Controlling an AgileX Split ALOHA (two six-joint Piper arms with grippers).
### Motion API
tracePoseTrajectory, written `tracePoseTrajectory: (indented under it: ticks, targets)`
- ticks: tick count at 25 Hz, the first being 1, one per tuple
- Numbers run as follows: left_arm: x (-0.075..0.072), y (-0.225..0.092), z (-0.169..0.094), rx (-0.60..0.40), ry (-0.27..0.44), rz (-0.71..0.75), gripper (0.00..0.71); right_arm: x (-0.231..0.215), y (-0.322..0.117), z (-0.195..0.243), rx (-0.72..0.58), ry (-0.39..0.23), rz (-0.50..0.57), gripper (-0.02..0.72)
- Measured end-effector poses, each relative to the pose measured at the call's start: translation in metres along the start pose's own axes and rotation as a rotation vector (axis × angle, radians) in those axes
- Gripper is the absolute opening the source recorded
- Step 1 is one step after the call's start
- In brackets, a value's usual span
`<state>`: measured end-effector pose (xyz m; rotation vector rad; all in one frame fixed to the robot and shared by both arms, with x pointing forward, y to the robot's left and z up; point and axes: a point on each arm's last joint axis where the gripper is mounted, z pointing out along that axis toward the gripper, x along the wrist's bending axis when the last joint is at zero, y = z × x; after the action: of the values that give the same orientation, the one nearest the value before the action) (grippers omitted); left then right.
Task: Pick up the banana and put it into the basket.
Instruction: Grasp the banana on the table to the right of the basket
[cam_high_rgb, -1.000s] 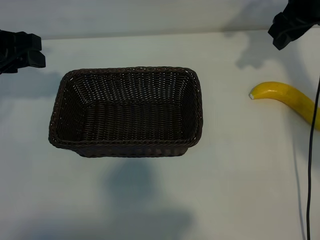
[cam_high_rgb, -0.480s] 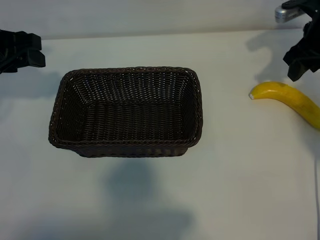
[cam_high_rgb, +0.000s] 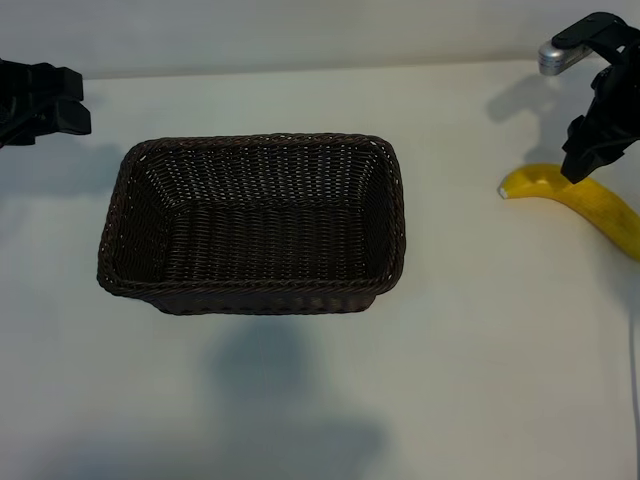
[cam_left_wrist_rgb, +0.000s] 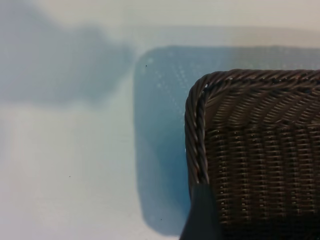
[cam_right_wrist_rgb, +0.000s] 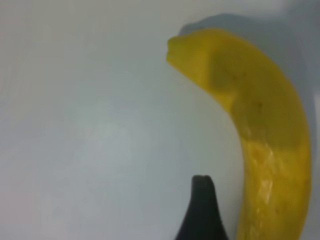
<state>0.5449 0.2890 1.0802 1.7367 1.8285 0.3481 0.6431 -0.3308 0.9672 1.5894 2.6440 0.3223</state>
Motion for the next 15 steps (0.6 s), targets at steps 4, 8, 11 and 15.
tracePoseTrajectory:
  ticks: [4, 8, 11, 15]
  targets:
    - [-0.0001, -0.0006, 0.0, 0.007, -0.001, 0.004, 0.592, -0.0033, -0.0002, 0.0045, -0.033, -0.032, -0.008, 0.53]
    - [-0.0001, -0.0006, 0.0, 0.007, -0.001, 0.005, 0.592, -0.0049, 0.0008, 0.0051, -0.047, -0.051, -0.015, 0.531]
    - [-0.0001, -0.0006, 0.0, 0.007, -0.001, 0.005, 0.592, -0.005, 0.0005, 0.0055, -0.044, -0.051, -0.024, 0.531]
    - [-0.0001, -0.0006, 0.0, 0.007, -0.001, 0.005, 0.592, -0.0056, -0.0009, 0.0115, -0.021, -0.039, -0.038, 0.531]
